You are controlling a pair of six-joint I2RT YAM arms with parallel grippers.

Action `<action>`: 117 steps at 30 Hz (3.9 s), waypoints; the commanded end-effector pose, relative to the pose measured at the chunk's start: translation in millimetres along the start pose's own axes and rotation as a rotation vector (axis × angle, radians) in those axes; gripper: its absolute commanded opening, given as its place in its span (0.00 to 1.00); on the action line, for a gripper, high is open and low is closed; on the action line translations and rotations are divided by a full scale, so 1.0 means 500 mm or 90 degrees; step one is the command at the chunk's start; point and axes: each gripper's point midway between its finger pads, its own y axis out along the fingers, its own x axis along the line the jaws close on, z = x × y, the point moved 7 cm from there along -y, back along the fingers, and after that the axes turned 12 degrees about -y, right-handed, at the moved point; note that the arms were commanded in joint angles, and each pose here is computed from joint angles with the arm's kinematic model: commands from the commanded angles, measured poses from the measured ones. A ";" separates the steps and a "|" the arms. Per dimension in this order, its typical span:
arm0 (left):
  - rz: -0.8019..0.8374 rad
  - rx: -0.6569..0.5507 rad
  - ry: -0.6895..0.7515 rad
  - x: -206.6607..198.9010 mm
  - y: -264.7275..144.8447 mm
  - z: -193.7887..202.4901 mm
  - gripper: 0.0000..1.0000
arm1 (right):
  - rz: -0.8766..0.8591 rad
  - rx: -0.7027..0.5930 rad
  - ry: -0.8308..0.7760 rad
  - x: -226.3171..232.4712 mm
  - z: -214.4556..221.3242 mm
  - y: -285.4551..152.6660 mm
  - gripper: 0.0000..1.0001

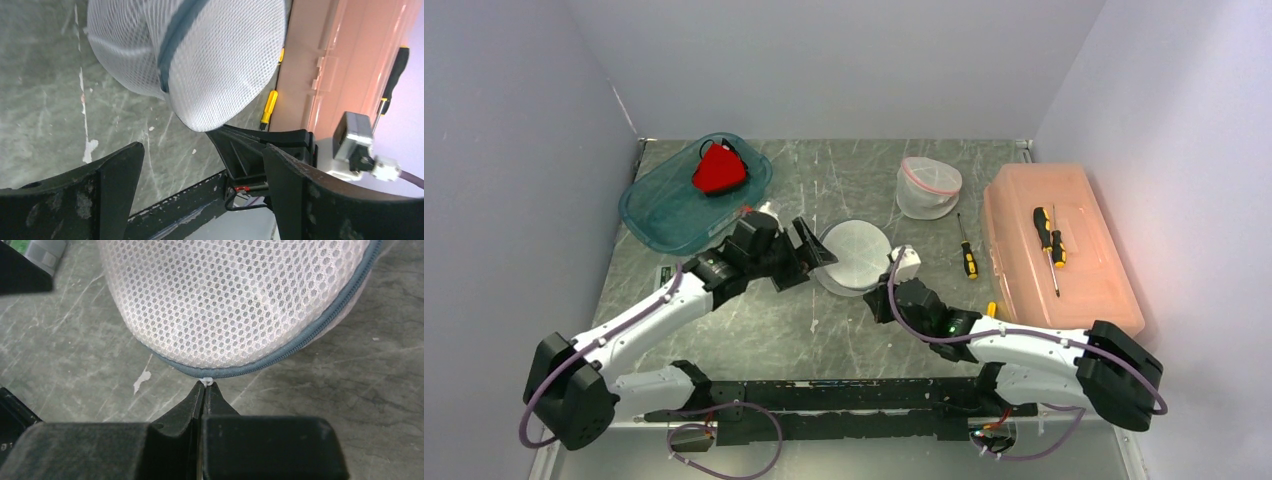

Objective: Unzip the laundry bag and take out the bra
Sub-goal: Unzip the laundry bag at the center of the board.

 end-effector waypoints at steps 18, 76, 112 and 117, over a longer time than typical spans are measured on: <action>-0.031 0.004 -0.070 -0.008 0.117 0.041 0.45 | -0.086 -0.031 -0.031 0.070 -0.066 -0.002 0.00; 0.042 0.081 0.094 -0.034 0.058 0.007 0.89 | 0.012 -0.039 -0.046 0.088 -0.066 -0.004 0.00; 0.016 0.056 0.056 -0.027 0.123 0.037 0.03 | 0.131 0.019 -0.016 -0.005 -0.035 -0.050 0.00; 0.060 0.100 0.138 -0.042 0.121 0.035 0.03 | 0.094 -0.016 -0.036 -0.017 -0.054 -0.068 0.00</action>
